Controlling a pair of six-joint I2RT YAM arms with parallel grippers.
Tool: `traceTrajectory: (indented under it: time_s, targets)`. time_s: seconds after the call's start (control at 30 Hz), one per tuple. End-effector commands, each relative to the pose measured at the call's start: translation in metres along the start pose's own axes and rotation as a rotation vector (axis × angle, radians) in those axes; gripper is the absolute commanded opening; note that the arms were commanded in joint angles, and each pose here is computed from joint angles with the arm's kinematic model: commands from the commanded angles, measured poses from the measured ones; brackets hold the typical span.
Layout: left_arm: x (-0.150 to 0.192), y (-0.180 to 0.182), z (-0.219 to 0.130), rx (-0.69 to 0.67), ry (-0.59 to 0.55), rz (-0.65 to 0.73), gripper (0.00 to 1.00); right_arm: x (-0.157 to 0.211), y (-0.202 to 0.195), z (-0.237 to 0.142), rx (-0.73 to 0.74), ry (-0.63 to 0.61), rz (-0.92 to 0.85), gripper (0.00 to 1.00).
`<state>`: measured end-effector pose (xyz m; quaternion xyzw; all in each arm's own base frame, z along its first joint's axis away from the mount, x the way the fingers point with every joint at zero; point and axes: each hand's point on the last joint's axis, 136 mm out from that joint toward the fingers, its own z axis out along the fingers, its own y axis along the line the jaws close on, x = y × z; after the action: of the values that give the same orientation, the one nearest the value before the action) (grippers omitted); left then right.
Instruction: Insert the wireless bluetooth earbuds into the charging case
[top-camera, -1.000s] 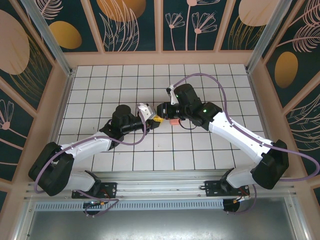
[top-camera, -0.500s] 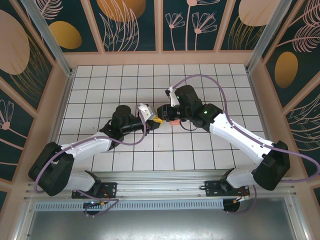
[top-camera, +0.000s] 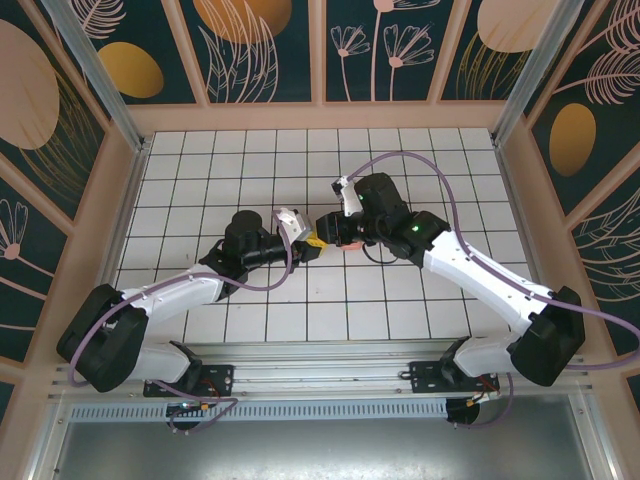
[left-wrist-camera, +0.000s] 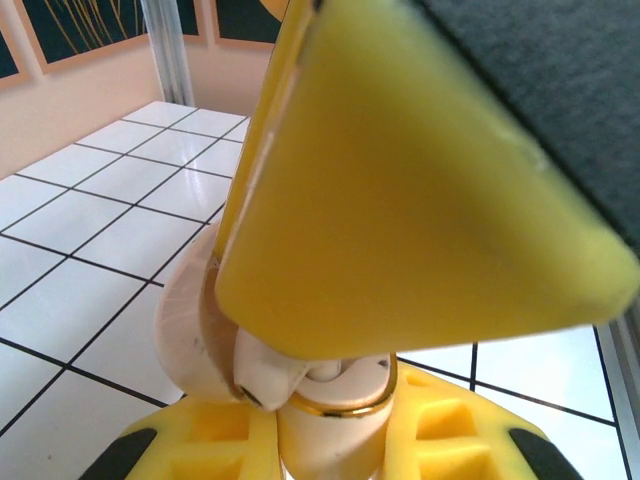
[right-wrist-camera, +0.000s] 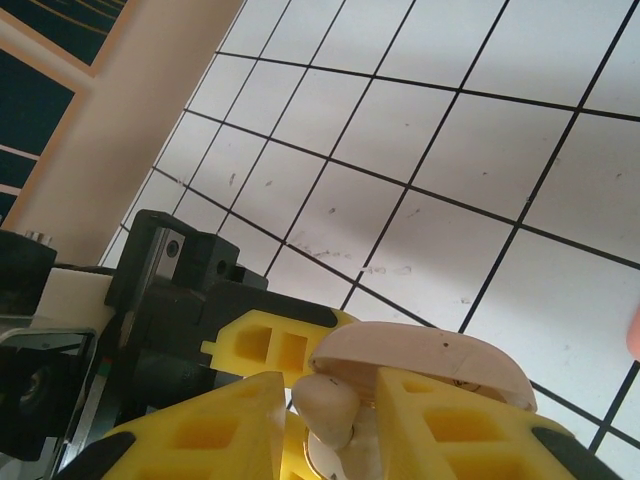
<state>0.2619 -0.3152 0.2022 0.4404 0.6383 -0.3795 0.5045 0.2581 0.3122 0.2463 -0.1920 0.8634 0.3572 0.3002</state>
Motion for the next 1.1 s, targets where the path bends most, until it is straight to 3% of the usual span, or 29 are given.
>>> traceTrajectory:
  time_s: [0.0,0.13,0.43,1.07]
  targets:
    - [-0.038,-0.009,-0.007,0.034,-0.121,0.069,0.11,0.015,-0.004,0.007,-0.003,0.059,-0.007,0.31]
    - [-0.040,-0.010,-0.007,0.034,-0.124,0.072,0.11,0.020,-0.009,0.010,0.027,0.082,-0.021,0.33]
    - [-0.042,-0.008,-0.007,0.023,-0.129,0.071,0.11,0.029,-0.012,0.011,0.044,0.112,-0.033,0.26]
    - [-0.039,0.004,-0.009,-0.054,-0.116,0.073,0.11,0.003,-0.001,-0.014,0.025,-0.082,0.093,0.18]
